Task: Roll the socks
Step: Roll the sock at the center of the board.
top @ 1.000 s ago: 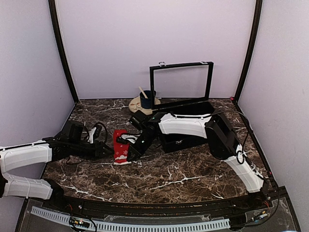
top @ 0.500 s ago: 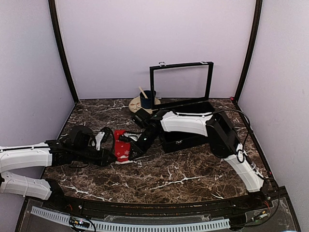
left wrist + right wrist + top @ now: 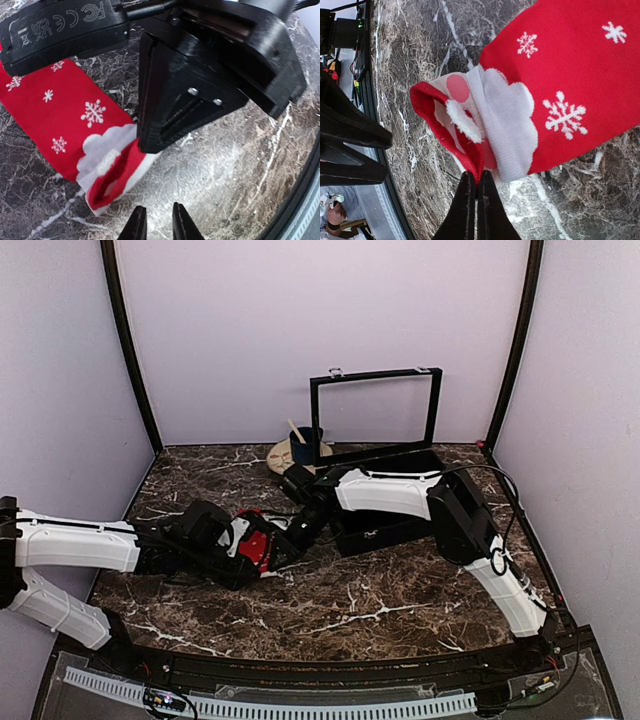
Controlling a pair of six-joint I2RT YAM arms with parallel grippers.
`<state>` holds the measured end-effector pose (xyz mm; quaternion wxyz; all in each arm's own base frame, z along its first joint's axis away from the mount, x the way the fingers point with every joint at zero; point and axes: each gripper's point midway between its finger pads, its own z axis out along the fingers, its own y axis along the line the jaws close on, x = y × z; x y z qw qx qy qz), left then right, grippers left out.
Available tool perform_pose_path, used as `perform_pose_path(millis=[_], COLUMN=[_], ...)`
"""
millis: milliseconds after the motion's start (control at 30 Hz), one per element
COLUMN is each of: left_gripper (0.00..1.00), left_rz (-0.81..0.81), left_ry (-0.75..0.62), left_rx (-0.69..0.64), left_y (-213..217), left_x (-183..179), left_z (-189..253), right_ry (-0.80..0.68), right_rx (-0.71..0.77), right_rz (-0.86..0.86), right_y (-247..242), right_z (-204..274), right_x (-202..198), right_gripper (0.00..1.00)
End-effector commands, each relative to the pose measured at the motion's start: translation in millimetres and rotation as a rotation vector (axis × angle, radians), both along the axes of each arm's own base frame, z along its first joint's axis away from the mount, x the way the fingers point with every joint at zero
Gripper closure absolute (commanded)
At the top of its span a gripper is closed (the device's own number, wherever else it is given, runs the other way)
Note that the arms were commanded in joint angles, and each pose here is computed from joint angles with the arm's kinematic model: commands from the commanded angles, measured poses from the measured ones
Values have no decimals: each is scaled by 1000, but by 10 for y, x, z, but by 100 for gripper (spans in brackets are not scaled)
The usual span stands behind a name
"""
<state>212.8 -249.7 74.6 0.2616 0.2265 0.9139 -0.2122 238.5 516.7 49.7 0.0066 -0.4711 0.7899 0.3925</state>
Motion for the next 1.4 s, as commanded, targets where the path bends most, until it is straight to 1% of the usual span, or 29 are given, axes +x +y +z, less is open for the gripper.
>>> perform_pose_path(millis=[0, 267, 667, 1000, 1067, 1133, 1200, 1233, 1367], left_gripper=[79, 80, 84, 85, 86, 87, 91, 92, 94], left_rz=[26, 59, 70, 80, 80, 80, 81, 84, 95], left_ry=[-44, -57, 1, 19, 36, 51, 60, 61, 73], left_rx=[93, 160, 183, 194, 200, 205, 212, 210, 207], left_y=[55, 84, 101, 58, 51, 52, 67, 75, 106], left_x=[141, 261, 210, 251, 241, 225, 205, 201, 175], left_z=[-23, -116, -322, -453, -504, -552, -596, -602, -635], right_ry=[42, 85, 133, 159, 156, 144, 126, 115, 71], right_rx=[17, 27, 43, 16, 7, -5, -16, -21, -31], right_rz=[-4, -8, -29, -43, -48, -54, -61, -64, -83], right_y=[-35, -57, -76, -119, -134, -151, -166, -172, -186], right_z=[47, 30, 41, -67, -88, -110, -126, -130, -117], right_x=[-11, -28, 18, 4, 7, 18, 41, 55, 142], right_gripper=[100, 100, 100, 100, 97, 91, 85, 82, 76])
